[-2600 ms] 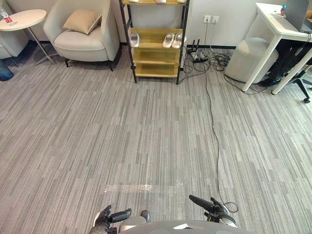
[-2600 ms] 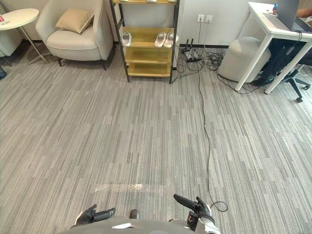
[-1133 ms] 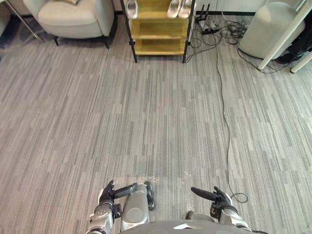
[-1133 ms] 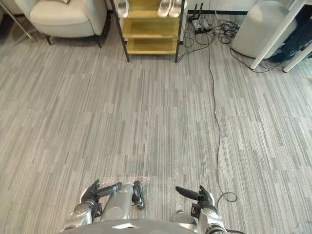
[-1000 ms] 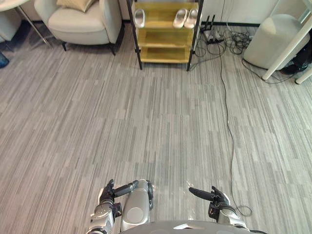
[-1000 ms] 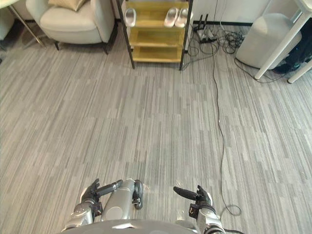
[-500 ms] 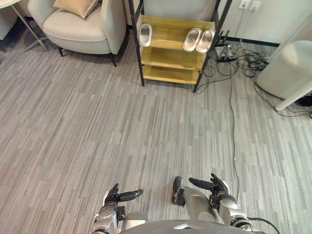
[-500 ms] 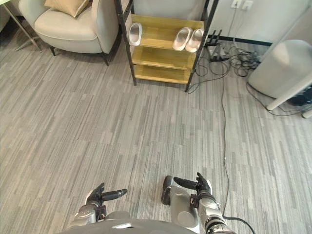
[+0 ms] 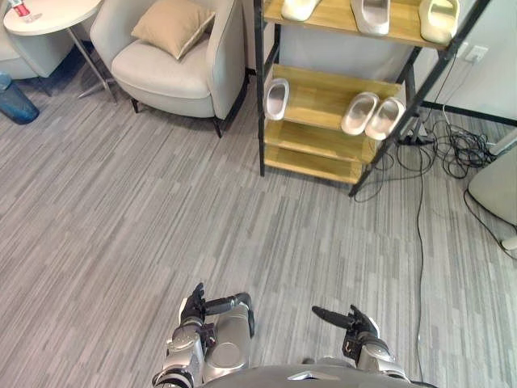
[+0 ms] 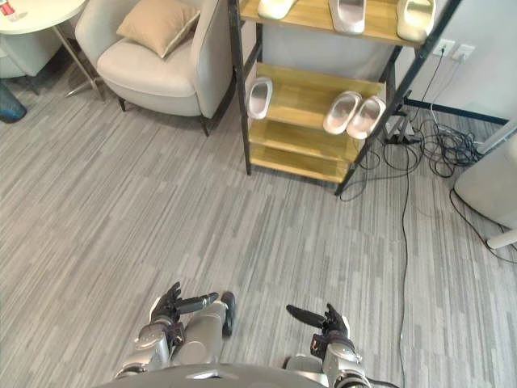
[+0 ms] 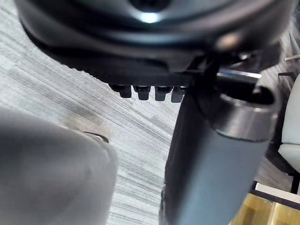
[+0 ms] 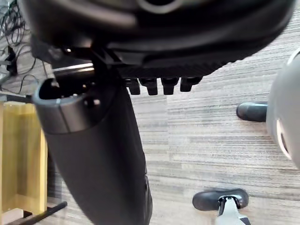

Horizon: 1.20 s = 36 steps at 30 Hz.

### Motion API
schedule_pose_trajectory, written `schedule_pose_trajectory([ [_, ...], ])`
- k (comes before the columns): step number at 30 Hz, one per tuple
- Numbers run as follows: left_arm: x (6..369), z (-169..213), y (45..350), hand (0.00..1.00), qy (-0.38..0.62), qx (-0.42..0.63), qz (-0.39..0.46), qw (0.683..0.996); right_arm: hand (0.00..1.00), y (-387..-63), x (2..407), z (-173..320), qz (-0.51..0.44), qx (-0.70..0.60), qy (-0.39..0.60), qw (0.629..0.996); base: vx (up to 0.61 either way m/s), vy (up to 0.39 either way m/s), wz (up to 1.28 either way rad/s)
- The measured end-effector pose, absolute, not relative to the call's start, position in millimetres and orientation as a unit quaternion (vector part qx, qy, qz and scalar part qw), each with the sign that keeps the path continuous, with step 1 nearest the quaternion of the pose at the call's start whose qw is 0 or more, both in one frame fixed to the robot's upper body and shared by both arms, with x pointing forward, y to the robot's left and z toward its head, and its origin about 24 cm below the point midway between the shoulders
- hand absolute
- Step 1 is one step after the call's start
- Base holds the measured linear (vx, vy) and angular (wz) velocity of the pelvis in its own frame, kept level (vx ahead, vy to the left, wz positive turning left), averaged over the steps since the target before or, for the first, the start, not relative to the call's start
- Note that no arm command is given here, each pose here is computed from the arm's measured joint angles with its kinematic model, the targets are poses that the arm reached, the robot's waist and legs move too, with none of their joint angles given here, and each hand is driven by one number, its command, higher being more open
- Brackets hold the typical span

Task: Organize the slippers on the shoe rack

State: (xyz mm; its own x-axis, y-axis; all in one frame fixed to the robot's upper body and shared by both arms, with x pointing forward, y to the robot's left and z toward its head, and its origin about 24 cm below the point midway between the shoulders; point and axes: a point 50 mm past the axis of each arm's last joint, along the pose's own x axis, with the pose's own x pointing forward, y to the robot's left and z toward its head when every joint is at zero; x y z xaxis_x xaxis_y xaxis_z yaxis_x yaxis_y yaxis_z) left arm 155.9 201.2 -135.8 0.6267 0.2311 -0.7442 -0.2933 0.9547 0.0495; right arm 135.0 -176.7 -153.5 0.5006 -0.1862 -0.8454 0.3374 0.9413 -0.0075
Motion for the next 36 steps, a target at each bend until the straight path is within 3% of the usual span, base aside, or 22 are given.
schedule_pose_trajectory([
  [7, 138.9, -143.7, 213.5, 1.00, 0.447, -0.003, 0.140, 0.883, 1.00, -167.2, 145.2, -149.6, -0.121, 0.076, 0.461, 0.876, 0.36, 0.112, -0.49],
  [15, 125.2, -148.6, 216.8, 1.00, 0.468, 0.006, 0.140, 0.873, 1.00, -164.0, 162.2, -143.0, -0.100, 0.063, 0.440, 0.890, 0.36, -0.132, 0.07],
  [19, 123.8, -152.6, 201.3, 1.00, 0.476, -0.008, 0.129, 0.870, 1.00, -188.1, 156.4, -144.6, -0.124, 0.042, 0.452, 0.882, 0.42, -0.241, 0.01],
  [29, 146.9, -139.9, 193.1, 1.00, 0.417, -0.038, 0.135, 0.898, 1.00, -193.5, 135.3, -152.6, -0.148, 0.039, 0.480, 0.864, 0.35, -0.051, -0.10],
  [36, 148.2, -139.7, 207.9, 1.00, 0.425, -0.023, 0.146, 0.893, 1.00, -178.8, 136.7, -153.7, -0.130, 0.049, 0.482, 0.865, 0.37, 0.138, -0.11],
])
